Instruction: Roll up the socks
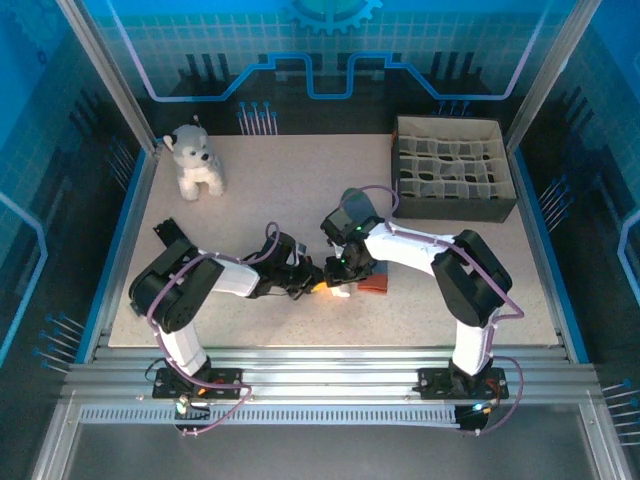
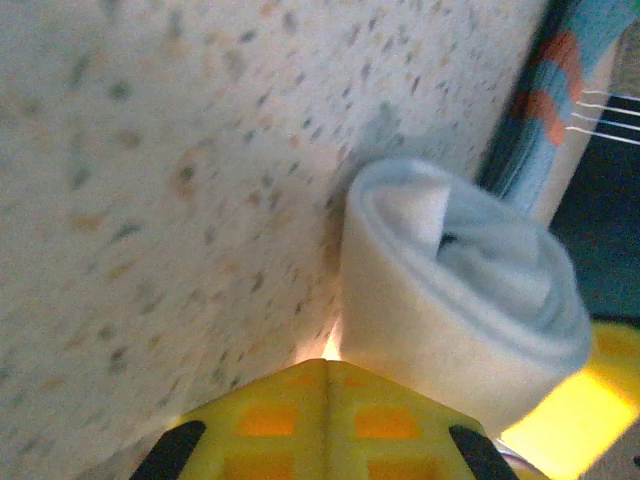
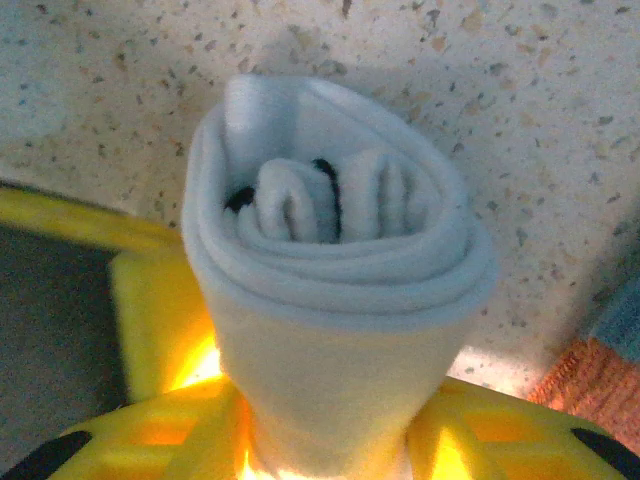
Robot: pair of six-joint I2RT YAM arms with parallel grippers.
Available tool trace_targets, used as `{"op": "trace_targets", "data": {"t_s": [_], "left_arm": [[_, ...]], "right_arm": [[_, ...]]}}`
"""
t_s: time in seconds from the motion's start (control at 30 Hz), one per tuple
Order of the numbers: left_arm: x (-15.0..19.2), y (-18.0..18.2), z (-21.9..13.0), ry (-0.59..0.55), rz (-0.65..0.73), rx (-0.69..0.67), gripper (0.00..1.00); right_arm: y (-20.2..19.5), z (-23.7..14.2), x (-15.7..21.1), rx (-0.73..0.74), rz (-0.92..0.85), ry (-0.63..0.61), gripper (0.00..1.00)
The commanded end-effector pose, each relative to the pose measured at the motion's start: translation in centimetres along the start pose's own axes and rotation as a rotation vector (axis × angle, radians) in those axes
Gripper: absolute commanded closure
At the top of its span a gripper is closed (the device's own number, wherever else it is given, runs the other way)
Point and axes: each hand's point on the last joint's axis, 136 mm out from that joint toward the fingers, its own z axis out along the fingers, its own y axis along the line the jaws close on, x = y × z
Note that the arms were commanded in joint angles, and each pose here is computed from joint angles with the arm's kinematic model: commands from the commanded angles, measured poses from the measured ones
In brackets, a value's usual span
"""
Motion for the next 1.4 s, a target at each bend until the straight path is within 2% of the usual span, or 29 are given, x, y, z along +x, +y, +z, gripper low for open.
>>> {"op": "trace_targets", "data": {"t_s": [0.0, 0.2, 0.3, 0.43, 0.53, 0.6, 0.7, 0.97, 1.27, 1.37], "left_arm": [[1.8, 2.8, -1.3, 0.037, 0.004, -0.141, 1.0], [2.0, 2.7, -3.2, 0.016, 0.063, -0.216, 1.0], [2.0, 2.6, -4.1, 0.008, 0.093, -0.246, 1.0], [1.7, 2.2, -4.8, -0.005, 0.116, -0.26, 1.0], [1.5, 2.0, -5.2, -0.013, 0.125, -0.262, 1.0], [1.4, 1.9, -5.4, -0.018, 0.131, -0.262, 1.0], [1.1, 1.7, -5.9, -0.027, 0.136, -0.262, 1.0], [-0.3, 0.2, -7.3, -0.066, 0.165, -0.238, 1.0], [-2.9, -4.8, -8.8, -0.134, 0.286, -0.17, 1.0], [-3.6, -6.8, -8.4, -0.129, 0.334, -0.126, 1.0]], "right_arm": [[-2.2, 3.1, 2.7, 0.121, 0.017, 0.115, 0.57], [-3.0, 3.9, 3.0, 0.166, 0.017, 0.135, 0.57], [-2.9, 4.0, 2.9, 0.165, 0.01, 0.128, 0.61], [-2.6, 4.3, 2.8, 0.161, -0.003, 0.13, 0.68], [-2.3, 4.4, 2.7, 0.159, -0.019, 0.13, 0.79], [-1.8, 4.1, 2.5, 0.14, -0.033, 0.108, 0.88], [-0.7, 2.7, 1.5, 0.08, -0.058, 0.028, 0.94], [1.7, -5.5, -2.9, -0.12, -0.064, -0.279, 0.97], [0.0, -18.1, -8.2, -0.452, -0.051, -0.651, 0.98], [-0.1, -22.0, -9.0, -0.555, -0.128, -0.743, 0.98]]}}
